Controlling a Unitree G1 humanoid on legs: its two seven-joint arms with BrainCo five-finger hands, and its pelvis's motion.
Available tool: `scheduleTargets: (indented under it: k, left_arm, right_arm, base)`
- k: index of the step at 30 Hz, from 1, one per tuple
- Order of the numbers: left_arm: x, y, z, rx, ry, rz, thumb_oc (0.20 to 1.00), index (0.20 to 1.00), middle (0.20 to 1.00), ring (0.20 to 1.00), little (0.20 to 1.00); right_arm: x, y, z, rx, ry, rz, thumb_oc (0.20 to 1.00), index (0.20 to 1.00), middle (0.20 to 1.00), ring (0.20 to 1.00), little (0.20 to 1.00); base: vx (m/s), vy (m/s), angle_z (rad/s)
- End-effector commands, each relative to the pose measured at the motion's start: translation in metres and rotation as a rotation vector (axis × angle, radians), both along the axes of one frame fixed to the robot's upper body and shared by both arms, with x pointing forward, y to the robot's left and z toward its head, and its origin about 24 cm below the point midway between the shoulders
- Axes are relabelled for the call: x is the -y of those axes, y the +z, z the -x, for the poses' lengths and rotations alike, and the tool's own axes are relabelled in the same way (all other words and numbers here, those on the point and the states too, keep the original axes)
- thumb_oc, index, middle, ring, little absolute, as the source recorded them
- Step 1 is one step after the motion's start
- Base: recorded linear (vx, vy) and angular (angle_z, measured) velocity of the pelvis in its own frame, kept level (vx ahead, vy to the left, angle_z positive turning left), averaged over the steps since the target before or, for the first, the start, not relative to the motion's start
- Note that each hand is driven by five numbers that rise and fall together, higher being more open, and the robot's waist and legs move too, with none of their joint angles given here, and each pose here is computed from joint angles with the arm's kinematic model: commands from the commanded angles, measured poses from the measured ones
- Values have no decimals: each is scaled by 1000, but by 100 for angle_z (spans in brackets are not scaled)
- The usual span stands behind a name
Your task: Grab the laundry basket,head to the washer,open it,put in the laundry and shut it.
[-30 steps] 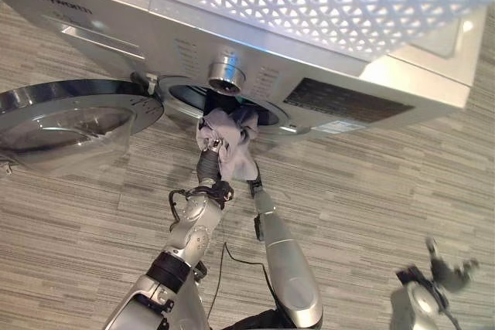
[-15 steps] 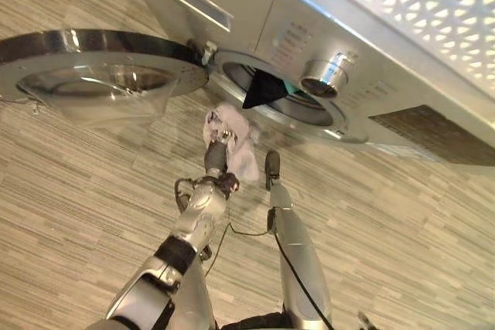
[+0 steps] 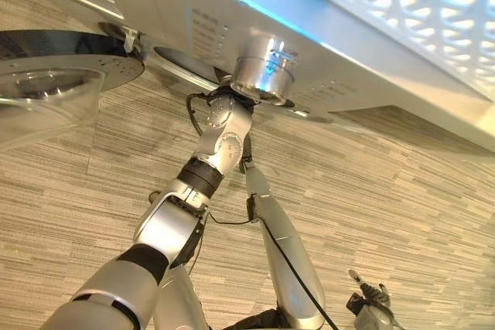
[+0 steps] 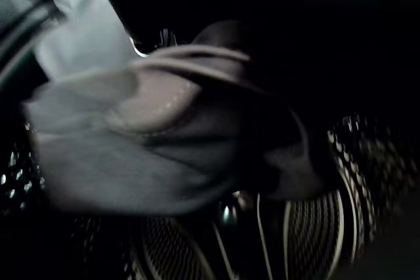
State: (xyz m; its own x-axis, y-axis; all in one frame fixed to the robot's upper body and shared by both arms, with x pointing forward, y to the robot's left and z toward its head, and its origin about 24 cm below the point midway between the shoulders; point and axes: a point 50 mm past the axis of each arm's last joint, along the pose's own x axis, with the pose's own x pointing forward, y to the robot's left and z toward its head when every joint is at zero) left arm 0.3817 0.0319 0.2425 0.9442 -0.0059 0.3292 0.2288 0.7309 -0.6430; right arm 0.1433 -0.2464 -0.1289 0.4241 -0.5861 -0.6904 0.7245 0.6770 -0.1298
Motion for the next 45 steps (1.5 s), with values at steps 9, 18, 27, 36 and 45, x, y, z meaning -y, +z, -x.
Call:
scheduleTargets:
  k: [9,18,27,36,45]
  left_arm:
    - [-50,188,13,398,289,-137,200,200,200,200,200]
    - [-55,215,12,600,1134,-1762,1000,1000,1000,1000,1000]
    - [-10,107,-18,773,1027,-2263,1000,1000,1000,1000,1000]
    - [-30,-32,23,550,462,-1514,1000,1000,1000,1000,1000]
    - [-72,-133,111,215,-101,-938,1000,1000,1000,1000,1000]
  right_arm:
    - [33,10,4,-12,-107,128,1000,1000,1000,1000,1000]
    - [69,31,-17,89,-61,160,1000,1000,1000,1000,1000]
    - [39,63,-83,342,103,121,1000,1000,1000,1000,1000]
    - [8,86,-91,509,266,103,1000,1000,1000,1000,1000]
    - [9,57,-107,284,166,0,1000,1000,1000,1000,1000]
  base:
    - [39,5,-12]
    - [17,-16,2]
    - [-41,17,7]
    - [-36,6,15]
    - [-7,52,16]
